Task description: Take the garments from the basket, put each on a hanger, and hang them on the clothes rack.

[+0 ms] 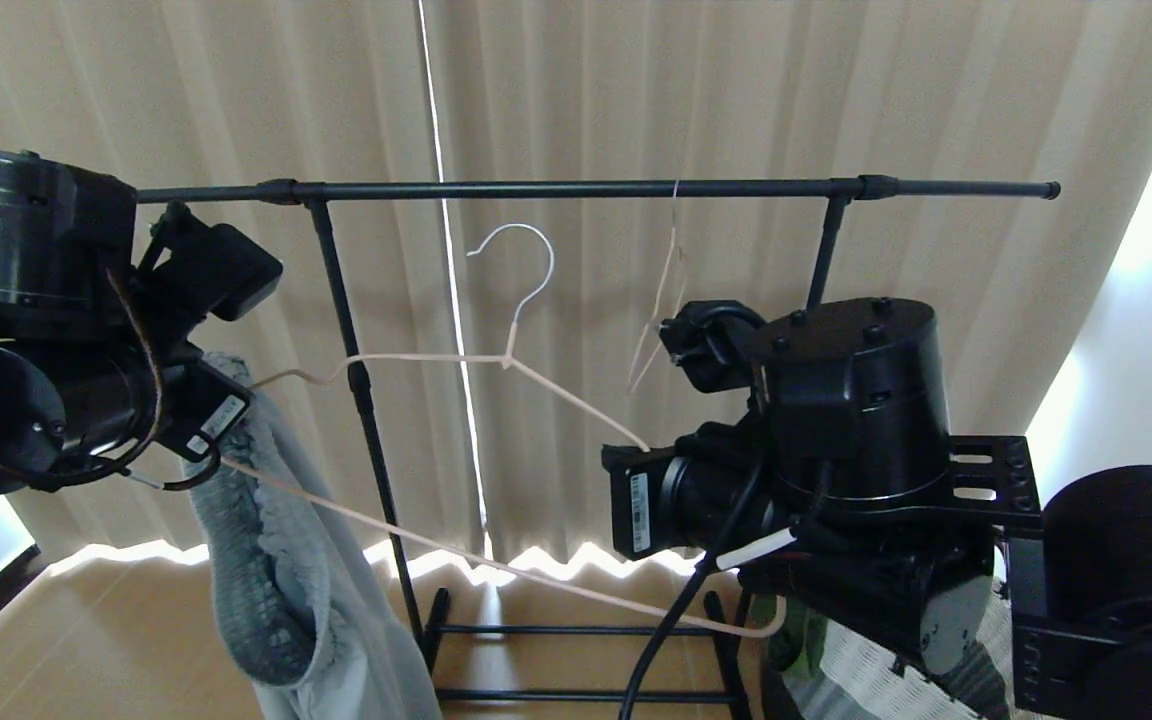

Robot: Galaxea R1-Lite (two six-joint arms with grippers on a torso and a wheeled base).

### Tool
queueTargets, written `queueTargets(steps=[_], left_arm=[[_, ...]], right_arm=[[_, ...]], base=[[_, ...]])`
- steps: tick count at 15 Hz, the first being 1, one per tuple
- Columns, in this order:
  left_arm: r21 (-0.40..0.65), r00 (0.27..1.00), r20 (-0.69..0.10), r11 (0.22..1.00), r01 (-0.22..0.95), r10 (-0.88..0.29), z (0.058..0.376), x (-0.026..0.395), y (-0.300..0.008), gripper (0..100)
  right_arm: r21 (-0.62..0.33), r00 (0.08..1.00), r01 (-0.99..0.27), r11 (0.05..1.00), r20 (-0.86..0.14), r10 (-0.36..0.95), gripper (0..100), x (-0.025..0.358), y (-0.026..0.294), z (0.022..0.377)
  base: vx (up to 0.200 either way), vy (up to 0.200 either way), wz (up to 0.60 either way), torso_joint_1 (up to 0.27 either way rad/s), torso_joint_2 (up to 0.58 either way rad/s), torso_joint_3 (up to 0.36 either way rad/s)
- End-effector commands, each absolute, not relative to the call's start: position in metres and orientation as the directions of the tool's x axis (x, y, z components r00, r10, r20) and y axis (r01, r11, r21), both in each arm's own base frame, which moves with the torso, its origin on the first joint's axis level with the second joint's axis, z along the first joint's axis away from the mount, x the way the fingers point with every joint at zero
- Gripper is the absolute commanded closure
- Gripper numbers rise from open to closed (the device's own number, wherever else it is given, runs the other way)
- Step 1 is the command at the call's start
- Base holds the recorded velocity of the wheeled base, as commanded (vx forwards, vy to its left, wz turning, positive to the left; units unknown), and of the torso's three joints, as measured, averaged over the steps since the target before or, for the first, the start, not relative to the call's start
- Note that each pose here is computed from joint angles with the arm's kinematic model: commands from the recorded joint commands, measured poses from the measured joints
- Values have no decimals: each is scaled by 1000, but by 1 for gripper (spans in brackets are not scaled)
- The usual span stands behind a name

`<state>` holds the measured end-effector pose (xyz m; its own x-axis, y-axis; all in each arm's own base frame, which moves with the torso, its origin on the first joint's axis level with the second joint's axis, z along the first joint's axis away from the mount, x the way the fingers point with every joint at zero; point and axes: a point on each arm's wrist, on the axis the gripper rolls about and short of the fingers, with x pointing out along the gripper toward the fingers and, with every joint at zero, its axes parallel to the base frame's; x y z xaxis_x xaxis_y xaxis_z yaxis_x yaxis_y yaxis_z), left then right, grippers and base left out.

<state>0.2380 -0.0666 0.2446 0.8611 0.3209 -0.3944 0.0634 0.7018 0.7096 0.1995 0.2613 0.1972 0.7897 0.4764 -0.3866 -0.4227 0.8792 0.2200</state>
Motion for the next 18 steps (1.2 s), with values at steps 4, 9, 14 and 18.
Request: queueTargets(steps=[4,9,14,18], left_arm=[[674,849,-407,738,30,337,240,253,-69,100],[649,851,-390,760,-17,352,246,267,-69,100],[659,846,-345,746,-91,408,257,275,-69,100],[628,850,-332,769,-125,409,260,283,-71,100]], right_arm=[[331,722,-487,809,-370,585,100,175,277,207],[380,662,-510,772,-399,634,100,165,286,200],[300,739,-409,862,-444,506,100,179,290,188],[276,806,-330,902,-416,422,100,196,296,186]], base=[[0,0,0,0,0,0],[0,0,0,0,0,0],[0,0,0,0,0,0],[0,0,0,0,0,0]])
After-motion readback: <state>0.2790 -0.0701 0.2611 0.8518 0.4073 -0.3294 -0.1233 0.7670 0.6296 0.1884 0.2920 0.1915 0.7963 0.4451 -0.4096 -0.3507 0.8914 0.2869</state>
